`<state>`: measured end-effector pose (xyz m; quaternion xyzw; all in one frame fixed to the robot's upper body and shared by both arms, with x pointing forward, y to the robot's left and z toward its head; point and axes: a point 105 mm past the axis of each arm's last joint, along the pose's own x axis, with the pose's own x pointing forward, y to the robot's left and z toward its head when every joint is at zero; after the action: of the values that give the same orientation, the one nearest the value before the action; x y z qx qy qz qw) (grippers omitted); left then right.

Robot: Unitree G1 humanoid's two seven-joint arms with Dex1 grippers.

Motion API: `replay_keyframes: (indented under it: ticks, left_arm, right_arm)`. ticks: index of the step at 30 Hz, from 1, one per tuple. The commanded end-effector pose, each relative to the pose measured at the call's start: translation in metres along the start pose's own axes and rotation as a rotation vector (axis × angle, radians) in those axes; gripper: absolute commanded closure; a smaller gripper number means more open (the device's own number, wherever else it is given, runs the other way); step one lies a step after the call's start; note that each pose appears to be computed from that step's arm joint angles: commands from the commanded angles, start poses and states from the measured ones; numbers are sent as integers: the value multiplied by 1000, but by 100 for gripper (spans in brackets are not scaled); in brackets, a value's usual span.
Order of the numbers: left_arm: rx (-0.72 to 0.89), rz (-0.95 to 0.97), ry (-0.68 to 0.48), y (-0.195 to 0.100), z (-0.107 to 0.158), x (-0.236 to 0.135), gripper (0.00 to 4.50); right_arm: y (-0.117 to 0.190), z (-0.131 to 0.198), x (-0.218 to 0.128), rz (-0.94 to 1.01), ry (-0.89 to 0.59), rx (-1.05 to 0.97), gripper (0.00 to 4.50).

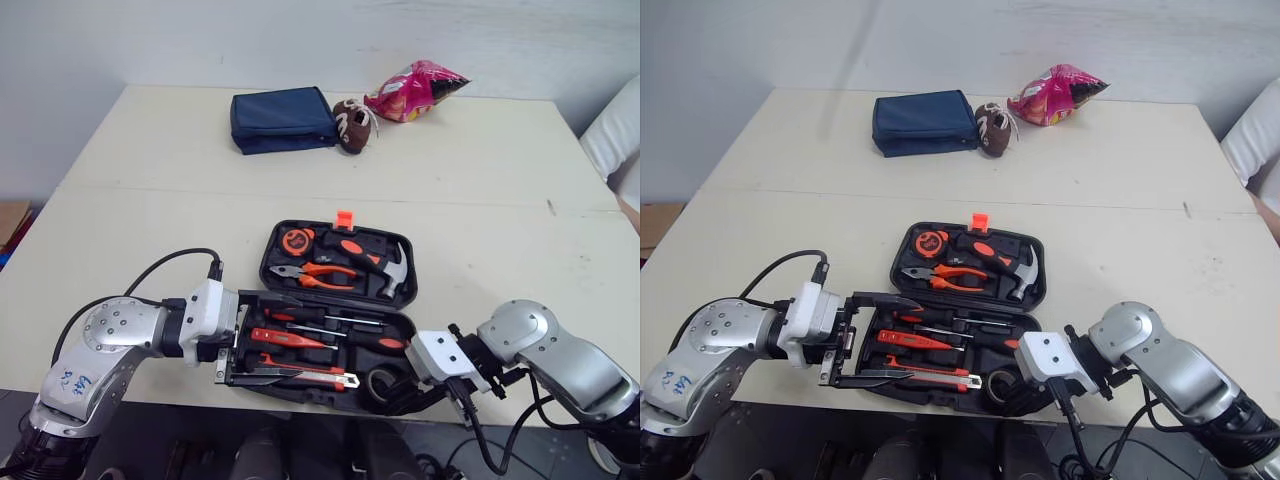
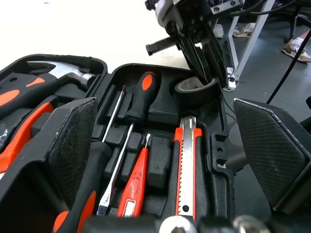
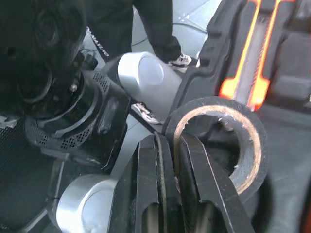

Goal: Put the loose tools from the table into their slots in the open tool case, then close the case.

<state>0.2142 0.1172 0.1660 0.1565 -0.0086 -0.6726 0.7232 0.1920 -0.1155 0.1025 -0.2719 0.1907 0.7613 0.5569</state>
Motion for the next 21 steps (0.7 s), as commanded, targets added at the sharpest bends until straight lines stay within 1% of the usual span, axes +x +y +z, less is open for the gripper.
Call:
replay_keyframes:
  ticks: [1,5,8,12,16,17,19,20,21]
  left_arm:
    - [29,-2,2,-3,8,-3,0]
    - [27,-3,1,-3,7,-1,0]
    - [29,-3,-3,-2,7,0,0]
    - [30,-1,-4,-2,7,1,0]
    - [29,5,-5,-1,7,1,0]
    - [29,6,-6,-1,7,1,0]
    - [27,9,-8,-1,7,1,0]
    - [26,10,-9,-1,7,1,0]
    - [25,11,-8,-1,6,1,0]
  right_arm:
    - [-1,-29,-10,-46,148,55,445]
    - [-4,-29,-9,-70,138,59,445]
    - [-10,-36,-10,-108,175,52,445]
    - [-8,-44,-9,-97,211,74,445]
    - [-5,-40,-6,-61,160,102,445]
    - [-1,-41,-6,-29,164,102,405]
    - [-9,-34,-5,-71,125,22,318]
    - [-12,-31,-5,-91,105,-4,266]
    - [-9,-31,-5,-67,97,-4,221]
